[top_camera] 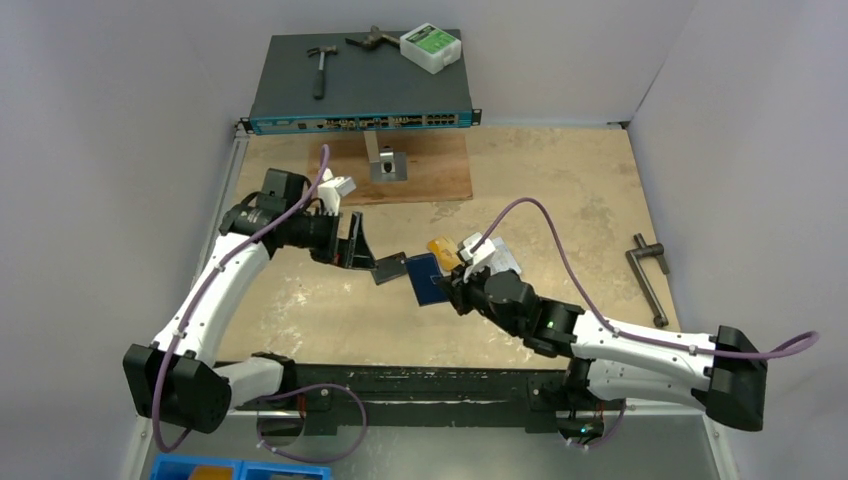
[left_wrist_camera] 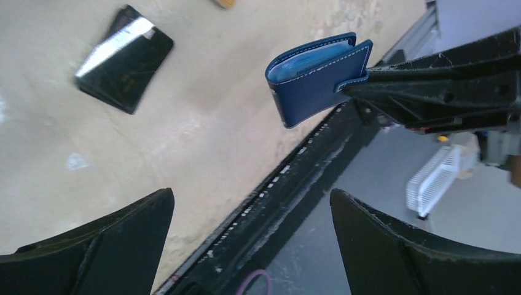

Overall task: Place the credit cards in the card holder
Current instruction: Place the card holder at the center of the board.

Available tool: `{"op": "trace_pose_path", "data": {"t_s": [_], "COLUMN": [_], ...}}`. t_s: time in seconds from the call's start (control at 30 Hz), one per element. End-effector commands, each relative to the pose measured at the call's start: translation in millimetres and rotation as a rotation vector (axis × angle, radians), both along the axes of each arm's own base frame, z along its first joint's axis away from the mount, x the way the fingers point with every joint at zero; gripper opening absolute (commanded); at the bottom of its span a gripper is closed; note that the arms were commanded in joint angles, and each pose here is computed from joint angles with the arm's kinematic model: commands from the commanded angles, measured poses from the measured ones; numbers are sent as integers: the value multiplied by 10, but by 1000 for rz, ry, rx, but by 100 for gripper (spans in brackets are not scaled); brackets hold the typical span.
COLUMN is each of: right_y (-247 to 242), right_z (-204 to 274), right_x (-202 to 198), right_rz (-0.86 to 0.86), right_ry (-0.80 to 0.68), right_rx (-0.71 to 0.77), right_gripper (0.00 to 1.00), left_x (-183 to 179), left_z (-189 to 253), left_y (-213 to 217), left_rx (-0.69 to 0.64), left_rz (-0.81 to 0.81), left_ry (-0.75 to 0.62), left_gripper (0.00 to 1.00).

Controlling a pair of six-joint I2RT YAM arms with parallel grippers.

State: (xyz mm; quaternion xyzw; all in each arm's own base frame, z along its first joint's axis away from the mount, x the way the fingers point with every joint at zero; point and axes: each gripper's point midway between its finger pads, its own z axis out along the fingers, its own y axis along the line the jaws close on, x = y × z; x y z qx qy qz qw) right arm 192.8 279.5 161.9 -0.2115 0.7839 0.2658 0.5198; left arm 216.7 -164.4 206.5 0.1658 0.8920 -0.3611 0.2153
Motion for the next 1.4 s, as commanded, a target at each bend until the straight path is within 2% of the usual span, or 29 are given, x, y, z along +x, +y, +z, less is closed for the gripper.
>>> {"op": "trace_pose_path", "data": {"t_s": [0.0, 0.1, 0.27, 0.6, 0.93, 1.3, 1.37], "right_y": [62, 60, 78, 123, 522, 975, 1020], "right_z": [601, 778, 874, 1026, 1056, 1107, 1084], "right_x": [21, -34, -70, -52, -57, -125, -147], "right_rz": [33, 22, -50, -157, -188, -208, -199], "right_ry": [-255, -407, -586, -867, -1079, -1207, -1226], "right_rx": [-28, -109, -334, -587, -683, -703, -711], "right_gripper": [0, 0, 0, 0, 0, 0, 0], "left_x": [-58, -62, -3, 80, 239, 302, 335], "left_z": [120, 142, 214, 487, 444, 435, 497], "left_y": [-275, -309, -365, -426, -338, -302, -293], "left_rx": [-177, -202, -229, -311, -332, -347, -380], "left_rz": [1, 15, 49, 136, 248, 274, 267], "left_ry": [105, 161, 249, 356, 403, 380, 373], "left_gripper": [100, 100, 100, 100, 100, 99, 83]}}
